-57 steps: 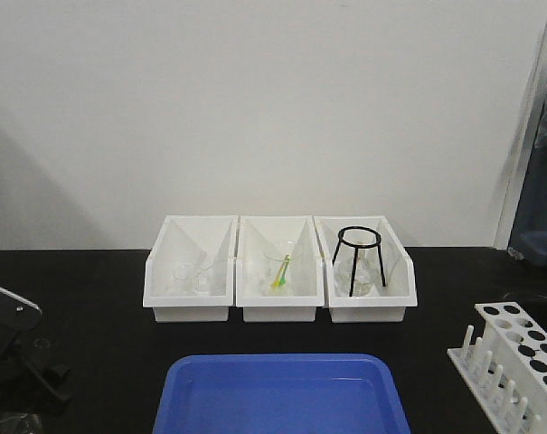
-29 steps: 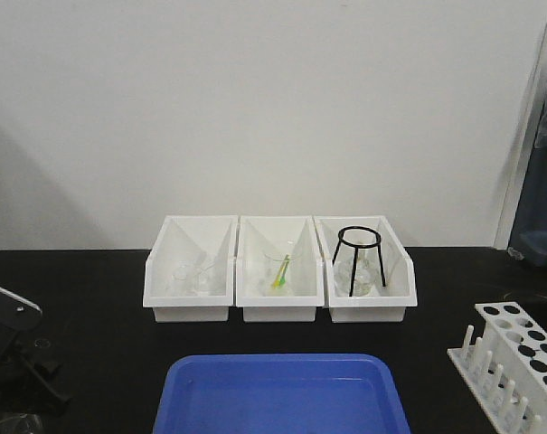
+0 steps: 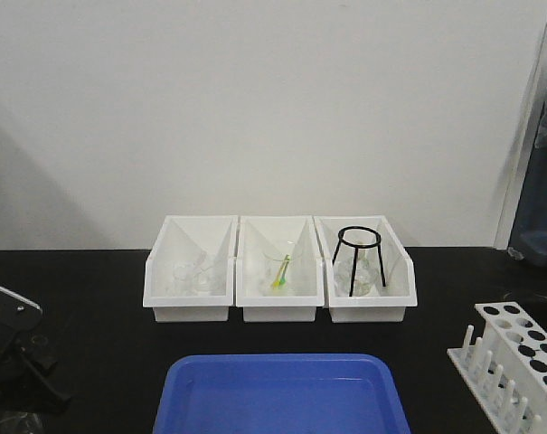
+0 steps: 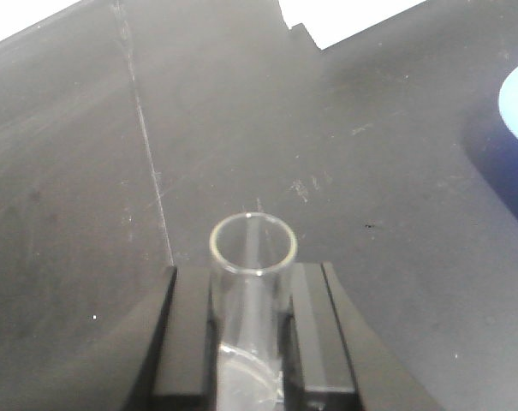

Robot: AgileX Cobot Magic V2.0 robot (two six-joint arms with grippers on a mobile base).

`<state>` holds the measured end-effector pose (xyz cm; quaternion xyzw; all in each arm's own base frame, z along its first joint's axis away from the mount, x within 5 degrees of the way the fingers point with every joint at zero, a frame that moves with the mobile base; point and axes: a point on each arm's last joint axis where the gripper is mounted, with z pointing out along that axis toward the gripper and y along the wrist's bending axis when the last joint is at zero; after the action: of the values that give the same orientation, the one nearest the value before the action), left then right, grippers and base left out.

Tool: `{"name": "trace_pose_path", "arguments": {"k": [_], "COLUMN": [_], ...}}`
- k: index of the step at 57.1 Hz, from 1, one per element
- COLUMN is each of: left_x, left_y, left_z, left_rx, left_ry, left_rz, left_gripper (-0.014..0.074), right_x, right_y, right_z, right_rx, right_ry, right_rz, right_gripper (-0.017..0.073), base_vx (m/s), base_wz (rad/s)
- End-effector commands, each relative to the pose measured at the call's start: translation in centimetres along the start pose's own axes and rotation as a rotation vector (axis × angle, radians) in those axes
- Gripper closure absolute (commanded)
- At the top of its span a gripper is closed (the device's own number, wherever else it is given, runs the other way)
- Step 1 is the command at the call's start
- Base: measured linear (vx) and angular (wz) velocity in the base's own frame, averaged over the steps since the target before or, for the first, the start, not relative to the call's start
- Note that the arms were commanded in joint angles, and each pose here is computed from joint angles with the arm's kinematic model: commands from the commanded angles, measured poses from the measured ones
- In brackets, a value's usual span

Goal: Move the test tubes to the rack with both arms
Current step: 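Lift the test tube with the left gripper toward the right gripper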

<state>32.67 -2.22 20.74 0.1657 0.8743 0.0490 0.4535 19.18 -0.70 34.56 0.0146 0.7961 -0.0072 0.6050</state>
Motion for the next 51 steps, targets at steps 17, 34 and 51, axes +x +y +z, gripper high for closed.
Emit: {"name": "trace_pose_path", "arguments": {"k": [17,34,51], "left_x": [-5.6,-8.4,-8.8], "left_y": [1.4,2.2,2.3], "left_z": [-6.2,-14.9,-18.7], "left_rx": [-0.079,-0.152,-0.121], "left_ry": [-0.321,-0.570,-0.684], "left_rz": [-0.003,-0.010,-0.178], "left_gripper": [0.0615,0.0615,0.0615], "right_x": [-2.0,-2.0,-2.0], "right_y": [0.0,0.0,0.0], "right_z": [-0.5,-0.5,-0.5], "right_rx": [0.001,0.001,0.000], "right_ry": [-0.128,-0.128,-0.127], "right_rz": [-0.009,-0.009,-0.004], "right_gripper": [-0.0003,-0.0003,-0.0003], "base_vx": [0.00,0.00,0.00], "base_wz": [0.00,0.00,0.00]}}
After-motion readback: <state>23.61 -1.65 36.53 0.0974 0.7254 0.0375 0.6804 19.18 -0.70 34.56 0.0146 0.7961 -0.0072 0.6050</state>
